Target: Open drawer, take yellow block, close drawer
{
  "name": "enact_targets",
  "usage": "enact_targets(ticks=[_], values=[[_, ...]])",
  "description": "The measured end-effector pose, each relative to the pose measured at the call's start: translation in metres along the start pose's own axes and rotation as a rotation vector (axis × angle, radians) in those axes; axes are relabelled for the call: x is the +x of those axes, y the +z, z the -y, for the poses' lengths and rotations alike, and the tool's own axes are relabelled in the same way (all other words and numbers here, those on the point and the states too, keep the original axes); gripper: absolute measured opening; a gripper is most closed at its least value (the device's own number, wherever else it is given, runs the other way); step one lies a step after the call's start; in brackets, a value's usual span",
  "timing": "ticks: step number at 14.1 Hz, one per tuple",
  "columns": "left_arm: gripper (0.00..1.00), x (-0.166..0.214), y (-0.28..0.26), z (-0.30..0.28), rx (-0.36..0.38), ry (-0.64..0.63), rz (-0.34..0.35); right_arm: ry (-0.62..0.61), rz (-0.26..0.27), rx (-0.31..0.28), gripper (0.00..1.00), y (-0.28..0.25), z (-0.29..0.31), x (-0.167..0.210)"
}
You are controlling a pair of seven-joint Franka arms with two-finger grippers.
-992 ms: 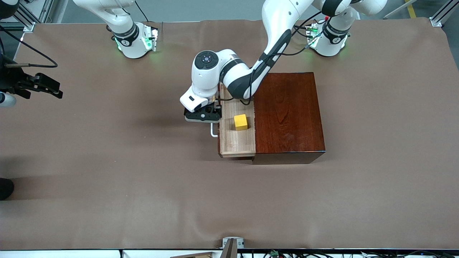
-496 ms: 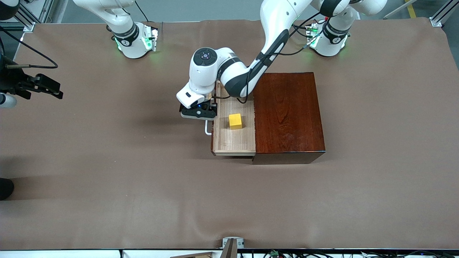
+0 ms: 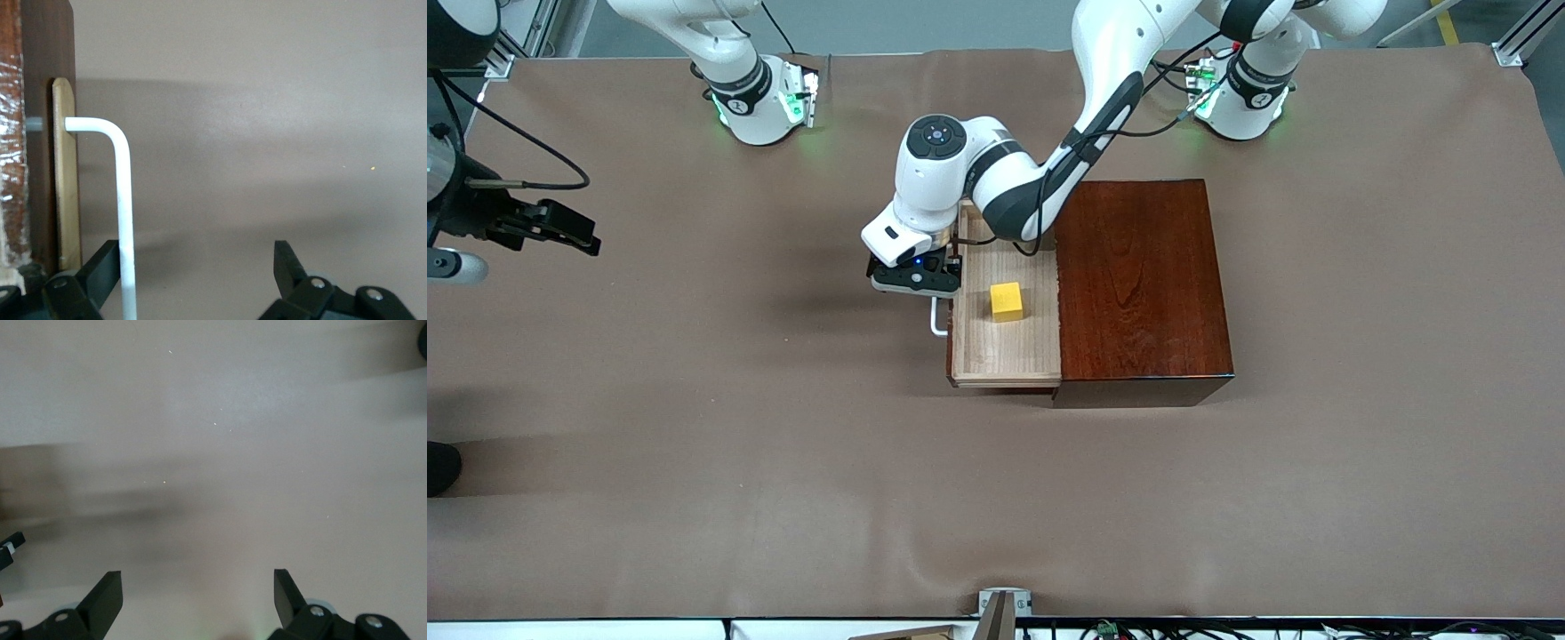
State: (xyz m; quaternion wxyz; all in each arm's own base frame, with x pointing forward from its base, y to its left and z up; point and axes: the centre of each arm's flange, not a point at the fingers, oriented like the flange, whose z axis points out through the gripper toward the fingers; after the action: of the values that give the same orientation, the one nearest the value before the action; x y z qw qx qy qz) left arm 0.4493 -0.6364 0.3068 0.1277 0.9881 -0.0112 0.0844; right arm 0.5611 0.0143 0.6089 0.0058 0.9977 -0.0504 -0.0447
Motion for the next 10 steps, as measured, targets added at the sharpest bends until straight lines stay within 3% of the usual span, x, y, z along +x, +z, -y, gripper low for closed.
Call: enact_targets(ticks=[8,10], values=[[1.00,0.027,-0.032,0.005,-0.004,-0.037,-0.036,0.065,0.038,-0.009,1.00,0.023,0.012,0.013],[1.00,0.031,-0.044,0.005,0.002,-0.057,-0.033,0.090,0.055,0.016,1.00,0.030,0.013,0.016]])
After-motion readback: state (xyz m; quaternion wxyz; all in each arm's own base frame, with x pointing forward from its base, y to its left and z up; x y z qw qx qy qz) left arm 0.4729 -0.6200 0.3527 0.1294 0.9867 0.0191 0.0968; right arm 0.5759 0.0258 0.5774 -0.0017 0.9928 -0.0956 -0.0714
